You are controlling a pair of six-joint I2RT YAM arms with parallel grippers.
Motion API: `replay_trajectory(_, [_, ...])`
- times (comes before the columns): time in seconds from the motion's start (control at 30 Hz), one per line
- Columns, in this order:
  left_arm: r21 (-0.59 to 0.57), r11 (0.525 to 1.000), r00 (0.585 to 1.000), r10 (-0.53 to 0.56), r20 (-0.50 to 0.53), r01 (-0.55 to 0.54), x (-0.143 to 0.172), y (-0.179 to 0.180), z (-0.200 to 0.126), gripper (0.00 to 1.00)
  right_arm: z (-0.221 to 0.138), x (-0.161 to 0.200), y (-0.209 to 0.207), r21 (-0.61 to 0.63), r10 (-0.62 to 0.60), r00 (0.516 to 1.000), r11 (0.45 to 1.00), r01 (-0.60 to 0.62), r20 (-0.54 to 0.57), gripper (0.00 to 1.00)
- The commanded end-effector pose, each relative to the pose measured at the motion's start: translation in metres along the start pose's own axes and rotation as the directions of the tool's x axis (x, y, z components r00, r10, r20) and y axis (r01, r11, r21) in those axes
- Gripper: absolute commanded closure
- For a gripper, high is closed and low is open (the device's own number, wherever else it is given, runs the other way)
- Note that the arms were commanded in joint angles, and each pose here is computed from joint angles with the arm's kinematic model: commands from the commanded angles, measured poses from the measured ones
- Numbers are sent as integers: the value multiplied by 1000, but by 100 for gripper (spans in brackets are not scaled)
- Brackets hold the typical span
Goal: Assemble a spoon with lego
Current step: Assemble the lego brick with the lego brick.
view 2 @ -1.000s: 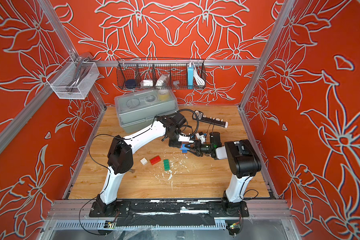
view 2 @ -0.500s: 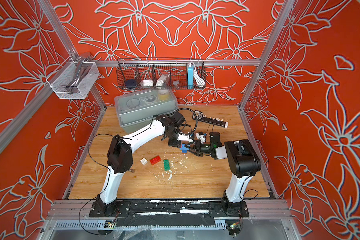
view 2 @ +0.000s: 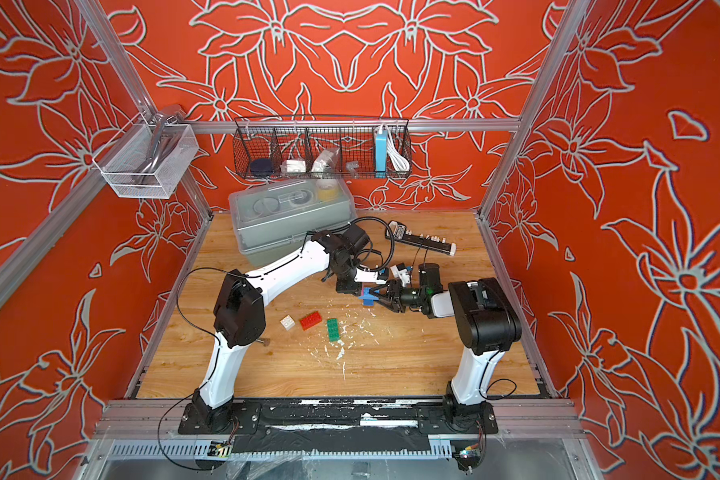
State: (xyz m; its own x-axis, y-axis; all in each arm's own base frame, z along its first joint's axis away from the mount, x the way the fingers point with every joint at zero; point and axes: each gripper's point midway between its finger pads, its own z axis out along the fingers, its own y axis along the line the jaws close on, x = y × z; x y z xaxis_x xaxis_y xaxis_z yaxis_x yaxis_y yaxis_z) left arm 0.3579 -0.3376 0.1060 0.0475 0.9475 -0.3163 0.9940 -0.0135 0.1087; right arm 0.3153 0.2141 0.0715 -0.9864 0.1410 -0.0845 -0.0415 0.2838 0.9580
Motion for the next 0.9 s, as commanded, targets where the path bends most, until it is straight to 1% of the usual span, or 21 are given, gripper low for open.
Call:
replay_trajectory(0.0, [79,997,997,26,-72,-20,16,-18,21,100,5,9,-20,49,55,998,997,-54,-17,46])
replay_trajectory(0.23, [126,992,990,24,-136,-6,21,-23,23,100,5,8,-21,50,58,998,997,-57,-18,47])
replay_trajectory(0.37, [109,994,986,0,-164,18,23,-21,29,100,5,9,-22,50,60,998,997,-59,-18,47])
replay_trajectory(0.47, [109,994,989,-6,-146,22,20,-21,30,100,6,9,-21,48,57,998,997,-56,-20,47])
replay_trajectory(0.63, [90,996,986,12,-167,3,18,-19,32,100,5,8,-18,49,51,999,998,-50,-17,47])
replay_trajectory(0.87, [102,995,987,5,-163,12,16,-21,35,100,4,9,-19,52,51,999,997,-50,-17,47])
